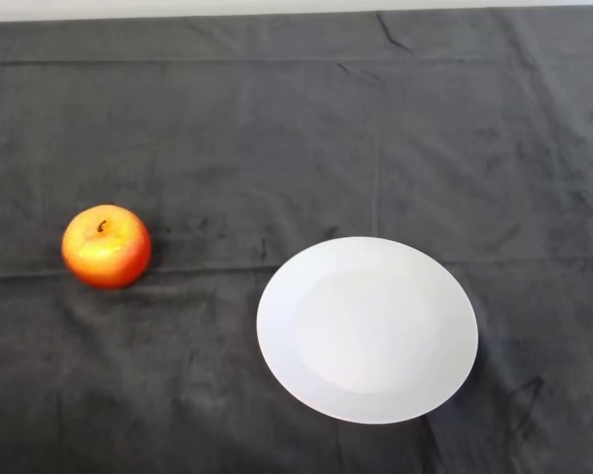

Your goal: Move the apple to the plate

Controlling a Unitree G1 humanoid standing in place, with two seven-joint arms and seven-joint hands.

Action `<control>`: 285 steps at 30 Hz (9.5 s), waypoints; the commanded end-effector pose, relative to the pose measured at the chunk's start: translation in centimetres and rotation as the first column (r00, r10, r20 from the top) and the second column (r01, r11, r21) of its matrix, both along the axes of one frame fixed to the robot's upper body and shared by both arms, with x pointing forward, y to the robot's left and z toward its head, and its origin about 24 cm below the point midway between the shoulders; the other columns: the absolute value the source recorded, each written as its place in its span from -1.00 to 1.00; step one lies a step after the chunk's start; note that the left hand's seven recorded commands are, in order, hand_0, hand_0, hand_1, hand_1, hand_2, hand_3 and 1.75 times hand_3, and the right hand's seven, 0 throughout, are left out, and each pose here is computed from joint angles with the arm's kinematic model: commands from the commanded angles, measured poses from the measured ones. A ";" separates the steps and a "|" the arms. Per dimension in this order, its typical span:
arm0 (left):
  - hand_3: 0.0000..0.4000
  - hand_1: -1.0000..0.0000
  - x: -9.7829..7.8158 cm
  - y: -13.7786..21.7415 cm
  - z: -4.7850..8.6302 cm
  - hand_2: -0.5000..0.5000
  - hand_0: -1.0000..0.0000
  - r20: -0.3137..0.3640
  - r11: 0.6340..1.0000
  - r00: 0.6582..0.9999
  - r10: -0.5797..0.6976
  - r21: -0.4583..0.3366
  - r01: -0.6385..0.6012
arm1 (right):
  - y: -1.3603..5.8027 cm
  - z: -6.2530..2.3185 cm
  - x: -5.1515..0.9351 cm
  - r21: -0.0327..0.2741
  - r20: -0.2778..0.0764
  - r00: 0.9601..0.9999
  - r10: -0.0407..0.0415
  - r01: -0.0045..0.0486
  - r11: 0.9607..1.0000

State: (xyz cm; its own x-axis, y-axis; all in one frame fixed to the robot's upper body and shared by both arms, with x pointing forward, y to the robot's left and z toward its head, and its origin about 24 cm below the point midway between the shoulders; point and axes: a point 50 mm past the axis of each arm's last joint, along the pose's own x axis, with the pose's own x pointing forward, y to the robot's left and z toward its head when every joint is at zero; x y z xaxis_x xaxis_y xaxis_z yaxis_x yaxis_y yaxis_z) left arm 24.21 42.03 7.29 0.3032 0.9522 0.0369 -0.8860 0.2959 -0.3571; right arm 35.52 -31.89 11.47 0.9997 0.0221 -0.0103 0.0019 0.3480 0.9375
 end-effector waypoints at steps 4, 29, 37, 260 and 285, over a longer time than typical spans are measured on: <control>-1.00 1.00 1.9 -1.2 1.9 0.00 1.00 0.033 0.990 0.996 -0.088 0.113 0.084 | -0.94 -0.88 -0.84 0.003 -0.024 0.999 -0.029 0.029 1.000; -1.00 1.00 7.5 -8.5 2.5 0.00 1.00 -0.160 0.829 0.898 -0.409 0.347 0.439 | -0.93 -0.89 -0.84 0.001 -0.025 0.999 -0.029 0.029 1.000; -1.00 1.00 8.1 -9.6 2.4 0.00 1.00 -0.210 0.774 0.863 -0.460 0.382 0.506 | -0.93 -0.89 -0.84 0.001 -0.025 0.999 -0.029 0.029 1.000; -1.00 1.00 7.5 -37.1 -3.6 0.00 1.00 -0.831 -0.486 0.228 -0.506 0.494 0.721 | -0.95 -0.86 -0.84 0.005 -0.025 0.999 -0.029 0.029 1.000; -1.00 1.00 9.6 -30.8 -1.3 0.00 1.00 -0.741 -0.279 0.428 -0.517 0.619 0.734 | -0.96 -0.86 -0.84 0.005 -0.024 0.999 -0.029 0.029 1.000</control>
